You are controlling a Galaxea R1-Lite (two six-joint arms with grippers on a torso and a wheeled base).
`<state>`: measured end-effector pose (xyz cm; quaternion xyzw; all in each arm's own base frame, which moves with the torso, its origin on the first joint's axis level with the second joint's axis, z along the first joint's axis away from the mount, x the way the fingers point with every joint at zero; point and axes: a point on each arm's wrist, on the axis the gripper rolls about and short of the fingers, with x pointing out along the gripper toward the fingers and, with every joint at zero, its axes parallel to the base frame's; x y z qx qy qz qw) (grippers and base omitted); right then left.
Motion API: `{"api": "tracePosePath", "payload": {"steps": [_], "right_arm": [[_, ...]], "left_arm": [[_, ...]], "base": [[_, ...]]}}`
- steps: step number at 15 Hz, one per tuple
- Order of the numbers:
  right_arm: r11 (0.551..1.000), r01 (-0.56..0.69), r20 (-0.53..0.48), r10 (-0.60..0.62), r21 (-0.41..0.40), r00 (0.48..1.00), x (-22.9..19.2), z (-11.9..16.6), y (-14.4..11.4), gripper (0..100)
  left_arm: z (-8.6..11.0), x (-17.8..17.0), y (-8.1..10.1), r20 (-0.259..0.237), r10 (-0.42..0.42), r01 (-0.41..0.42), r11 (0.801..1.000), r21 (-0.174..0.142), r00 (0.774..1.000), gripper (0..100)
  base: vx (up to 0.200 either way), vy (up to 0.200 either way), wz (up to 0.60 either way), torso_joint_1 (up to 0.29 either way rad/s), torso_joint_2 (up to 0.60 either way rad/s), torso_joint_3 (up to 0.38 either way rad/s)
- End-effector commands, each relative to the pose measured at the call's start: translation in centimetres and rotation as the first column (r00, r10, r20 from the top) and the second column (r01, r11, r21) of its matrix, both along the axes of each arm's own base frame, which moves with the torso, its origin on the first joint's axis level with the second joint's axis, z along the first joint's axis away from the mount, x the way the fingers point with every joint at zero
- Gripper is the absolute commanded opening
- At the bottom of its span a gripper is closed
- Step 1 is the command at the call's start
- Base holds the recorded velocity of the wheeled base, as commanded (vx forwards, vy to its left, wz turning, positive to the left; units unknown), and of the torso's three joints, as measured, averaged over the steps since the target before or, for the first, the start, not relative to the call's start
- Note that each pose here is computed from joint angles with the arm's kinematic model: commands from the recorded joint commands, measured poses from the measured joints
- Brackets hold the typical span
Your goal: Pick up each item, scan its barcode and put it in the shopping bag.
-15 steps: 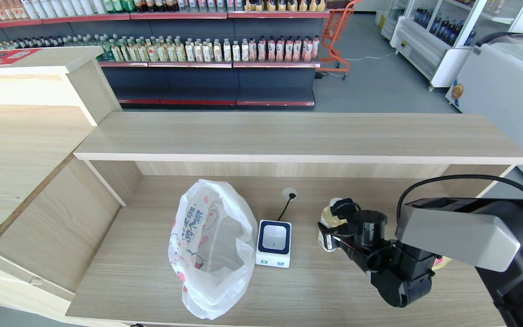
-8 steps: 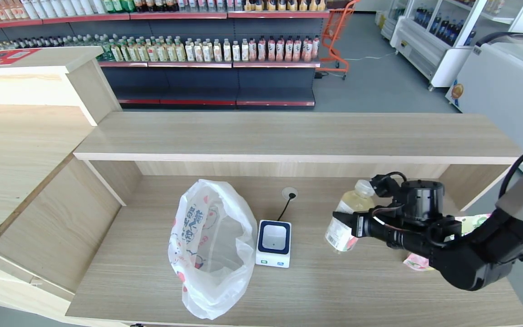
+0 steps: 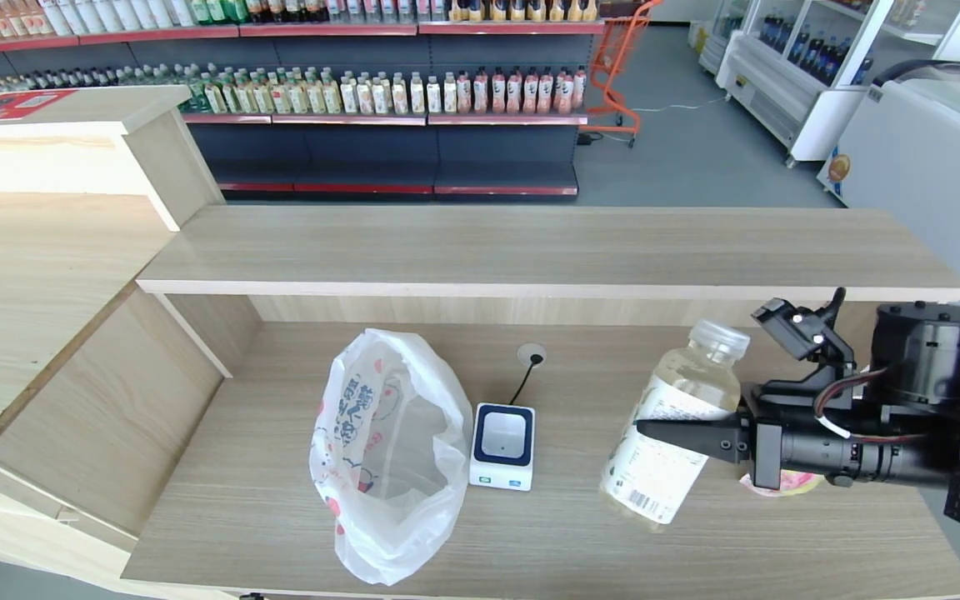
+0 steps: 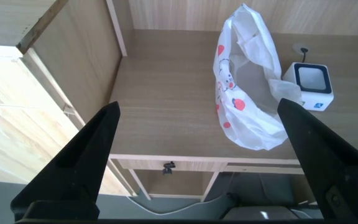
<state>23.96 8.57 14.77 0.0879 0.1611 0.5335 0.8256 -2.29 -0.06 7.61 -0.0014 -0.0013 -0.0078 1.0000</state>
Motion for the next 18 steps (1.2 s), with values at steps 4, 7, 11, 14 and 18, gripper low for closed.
{"api": "tracePosePath", "payload": {"steps": [4,7,11,14,18], "right_arm": [[0.992,-0.124,0.052,0.122,0.038,0.991,-2.7,1.5,-0.2,0],[0.984,-0.175,0.058,0.172,0.045,0.983,-4.0,2.0,0.0,0],[0.982,-0.188,0.000,0.188,0.038,0.982,-5.1,2.1,0.0,0],[0.983,-0.182,-0.039,0.183,0.030,0.982,-5.6,2.0,-0.2,0],[0.984,-0.175,-0.033,0.176,0.028,0.984,-5.7,2.0,-0.3,0]], "left_arm": [[0.0,0.0,0.0,0.001,0.000,0.000,1.000,0.000,1.000,100],[0.0,0.0,0.0,0.001,0.000,0.000,1.000,0.000,1.000,100],[0.0,0.0,0.0,0.001,0.000,0.000,1.000,0.000,1.000,100],[0.0,0.0,0.0,0.001,0.000,0.000,1.000,0.000,1.000,100],[0.0,0.0,0.0,0.001,0.000,0.000,1.000,0.000,1.000,100]], "base": [[0.000,0.000,0.00,0.000,0.00,0.000],[0.000,0.000,0.00,0.000,0.00,0.000],[0.000,0.000,0.00,0.000,0.00,0.000],[0.000,0.000,0.00,0.000,0.00,0.000],[0.000,0.000,0.00,0.000,0.00,0.000]]}}
